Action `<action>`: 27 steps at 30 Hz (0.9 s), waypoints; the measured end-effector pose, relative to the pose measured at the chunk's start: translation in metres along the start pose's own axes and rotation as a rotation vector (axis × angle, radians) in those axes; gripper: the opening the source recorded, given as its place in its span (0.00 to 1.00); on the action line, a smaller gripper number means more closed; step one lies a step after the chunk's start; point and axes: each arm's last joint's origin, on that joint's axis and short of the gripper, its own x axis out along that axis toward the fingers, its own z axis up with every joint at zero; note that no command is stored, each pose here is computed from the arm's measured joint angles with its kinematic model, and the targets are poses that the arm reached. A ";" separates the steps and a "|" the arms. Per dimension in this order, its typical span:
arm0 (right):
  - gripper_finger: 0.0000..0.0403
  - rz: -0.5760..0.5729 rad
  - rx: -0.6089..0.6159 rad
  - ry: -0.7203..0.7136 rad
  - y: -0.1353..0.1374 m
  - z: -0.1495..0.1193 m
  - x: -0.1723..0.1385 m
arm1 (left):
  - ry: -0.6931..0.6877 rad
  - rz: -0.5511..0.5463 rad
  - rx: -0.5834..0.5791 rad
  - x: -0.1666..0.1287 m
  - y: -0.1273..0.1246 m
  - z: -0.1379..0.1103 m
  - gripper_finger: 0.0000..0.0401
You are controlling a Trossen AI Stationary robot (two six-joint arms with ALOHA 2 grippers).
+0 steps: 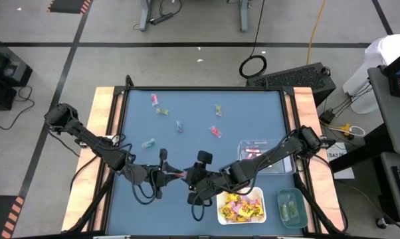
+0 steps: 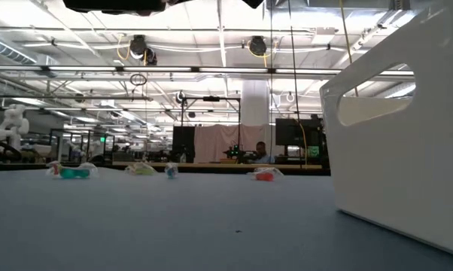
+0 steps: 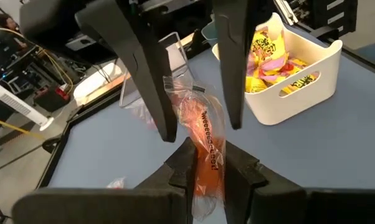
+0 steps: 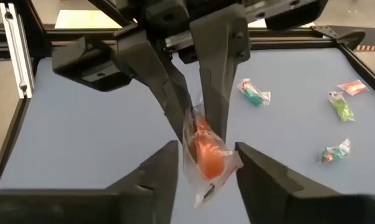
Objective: Sort candy
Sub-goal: Put the orange gummy into the blue bin
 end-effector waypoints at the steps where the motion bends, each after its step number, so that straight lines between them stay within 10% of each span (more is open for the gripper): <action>1: 0.35 0.001 -0.001 -0.003 0.000 0.000 0.000 | 0.000 0.000 -0.002 0.000 0.000 0.000 0.14; 16: 0.12 -0.003 -0.025 0.003 0.000 0.000 0.000 | 0.005 0.021 -0.109 0.000 0.001 0.000 0.17; 27: 0.12 0.042 -0.020 0.108 -0.002 -0.007 -0.008 | -0.052 0.004 -0.189 -0.004 -0.001 0.007 0.62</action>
